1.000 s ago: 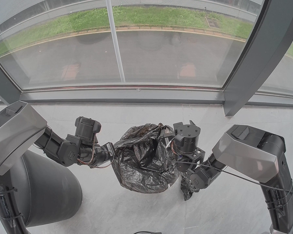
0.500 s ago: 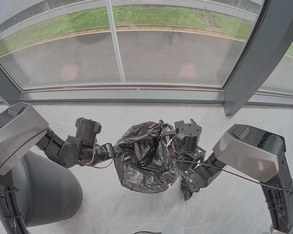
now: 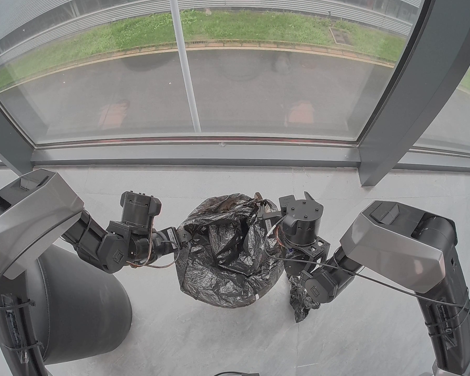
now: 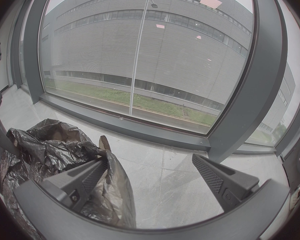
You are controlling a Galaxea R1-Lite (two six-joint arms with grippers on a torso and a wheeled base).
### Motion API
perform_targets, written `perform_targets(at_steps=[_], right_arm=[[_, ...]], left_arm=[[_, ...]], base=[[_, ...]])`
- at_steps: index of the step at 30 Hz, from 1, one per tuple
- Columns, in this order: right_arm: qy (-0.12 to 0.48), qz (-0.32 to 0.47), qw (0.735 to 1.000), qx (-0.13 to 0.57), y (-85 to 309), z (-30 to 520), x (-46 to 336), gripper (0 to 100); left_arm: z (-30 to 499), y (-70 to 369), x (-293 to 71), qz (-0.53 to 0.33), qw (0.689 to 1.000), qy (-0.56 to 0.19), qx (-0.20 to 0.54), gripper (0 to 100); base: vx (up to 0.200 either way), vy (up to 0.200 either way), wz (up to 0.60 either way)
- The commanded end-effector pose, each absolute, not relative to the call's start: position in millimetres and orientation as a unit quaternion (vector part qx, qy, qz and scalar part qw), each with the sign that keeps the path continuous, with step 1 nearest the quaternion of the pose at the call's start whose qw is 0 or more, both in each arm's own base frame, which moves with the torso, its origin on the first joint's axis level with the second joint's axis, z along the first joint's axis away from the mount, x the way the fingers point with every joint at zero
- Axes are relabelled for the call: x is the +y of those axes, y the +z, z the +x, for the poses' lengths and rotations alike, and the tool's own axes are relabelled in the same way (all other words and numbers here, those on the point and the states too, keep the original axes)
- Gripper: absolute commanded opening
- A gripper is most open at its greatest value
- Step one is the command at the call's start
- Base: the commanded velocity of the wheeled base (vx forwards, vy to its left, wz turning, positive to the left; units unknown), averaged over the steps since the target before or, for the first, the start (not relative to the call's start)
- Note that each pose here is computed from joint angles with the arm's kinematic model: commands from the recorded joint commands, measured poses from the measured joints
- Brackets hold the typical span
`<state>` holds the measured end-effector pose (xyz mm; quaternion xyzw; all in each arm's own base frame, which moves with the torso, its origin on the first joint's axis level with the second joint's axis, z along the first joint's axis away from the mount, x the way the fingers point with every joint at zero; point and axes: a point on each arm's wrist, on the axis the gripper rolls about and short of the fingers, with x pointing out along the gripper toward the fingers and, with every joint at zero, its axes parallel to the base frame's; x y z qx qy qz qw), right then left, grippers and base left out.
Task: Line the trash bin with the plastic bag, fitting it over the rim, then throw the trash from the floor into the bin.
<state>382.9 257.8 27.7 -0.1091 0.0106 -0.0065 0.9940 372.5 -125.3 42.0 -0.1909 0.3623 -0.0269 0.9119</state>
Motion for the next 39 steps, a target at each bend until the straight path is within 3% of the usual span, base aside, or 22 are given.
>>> perform_targets(at_steps=[1,39], right_arm=[[-0.006,-0.109,0.994,0.009,27,383,258,100],[-0.005,-0.105,0.994,0.004,28,382,258,100]], left_arm=[[371,46,-122,-0.194,0.913,-0.025,0.359,100],[366,68,-136,-0.246,0.904,-0.058,0.346,100]], base=[[0.0,0.0,0.0],[0.0,0.0,0.0]])
